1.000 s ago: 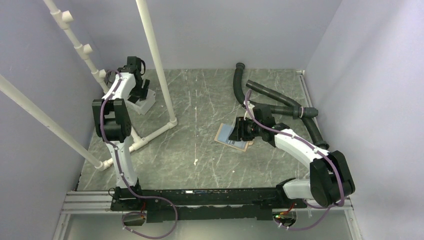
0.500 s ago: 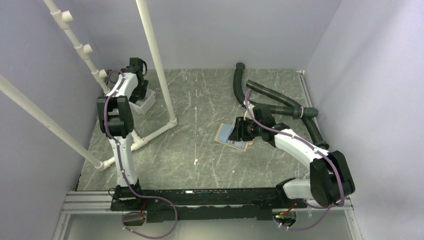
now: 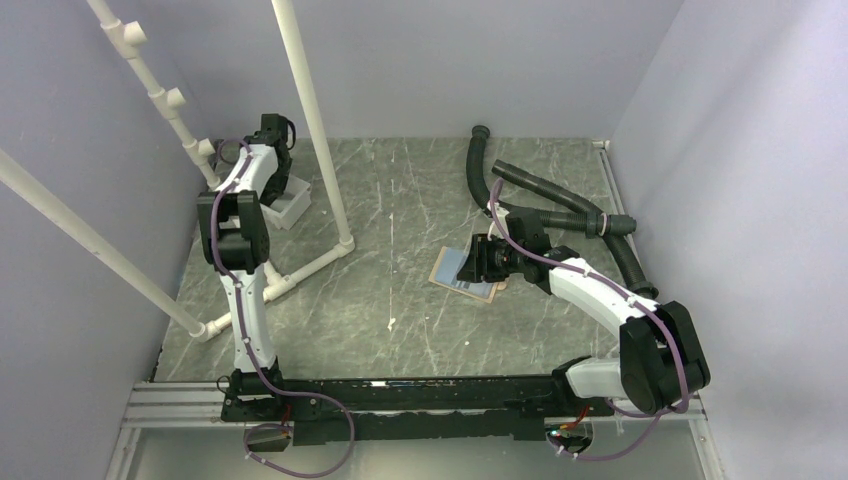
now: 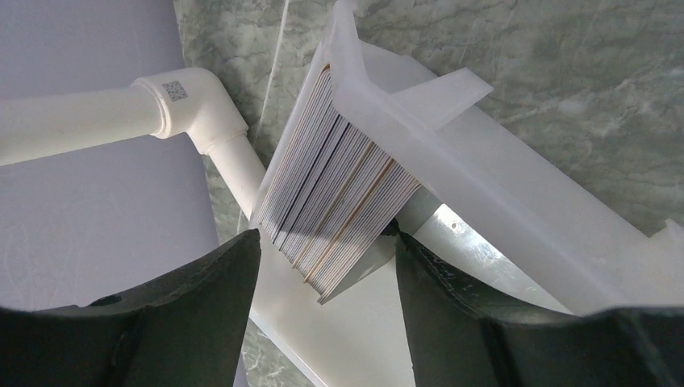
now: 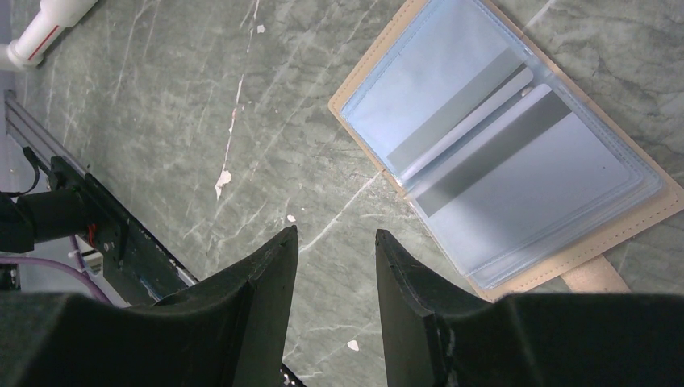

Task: Put the credit cards into the card holder
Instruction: Pick up the credit card from the storage box.

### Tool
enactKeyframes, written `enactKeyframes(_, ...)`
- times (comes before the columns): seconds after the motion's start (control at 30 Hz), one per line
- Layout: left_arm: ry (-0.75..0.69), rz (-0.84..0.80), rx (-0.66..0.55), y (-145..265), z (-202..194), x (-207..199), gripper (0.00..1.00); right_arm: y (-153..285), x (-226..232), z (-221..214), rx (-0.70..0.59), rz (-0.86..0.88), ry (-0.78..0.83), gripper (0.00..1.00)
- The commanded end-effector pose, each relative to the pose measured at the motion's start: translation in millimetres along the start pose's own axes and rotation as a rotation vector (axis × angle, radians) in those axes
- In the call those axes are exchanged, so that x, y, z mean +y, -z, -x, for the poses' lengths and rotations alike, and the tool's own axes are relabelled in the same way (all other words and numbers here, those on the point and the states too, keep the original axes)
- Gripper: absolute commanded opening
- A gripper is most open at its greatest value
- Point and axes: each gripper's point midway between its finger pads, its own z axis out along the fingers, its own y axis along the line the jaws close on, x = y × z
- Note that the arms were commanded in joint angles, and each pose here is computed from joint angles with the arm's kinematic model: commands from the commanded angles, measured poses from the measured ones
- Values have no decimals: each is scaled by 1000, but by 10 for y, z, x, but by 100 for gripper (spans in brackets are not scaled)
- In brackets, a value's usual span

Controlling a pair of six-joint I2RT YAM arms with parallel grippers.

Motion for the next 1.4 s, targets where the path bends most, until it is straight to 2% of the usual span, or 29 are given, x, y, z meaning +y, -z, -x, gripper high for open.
enactKeyframes(0.0,3,66,-58,102,202,197,66,21,101,148,-51,36,44,43)
enactKeyframes(0.5,22,91,-93,270,269,334,56,20,111,141,-52,42,42,43)
enactKeyframes(0.9,28,90,-102,346,281,348,43,23,118,138,-54,47,40,43)
enactKeyframes(1.37,34,95,-120,437,325,379,38,23,126,132,-52,53,39,43)
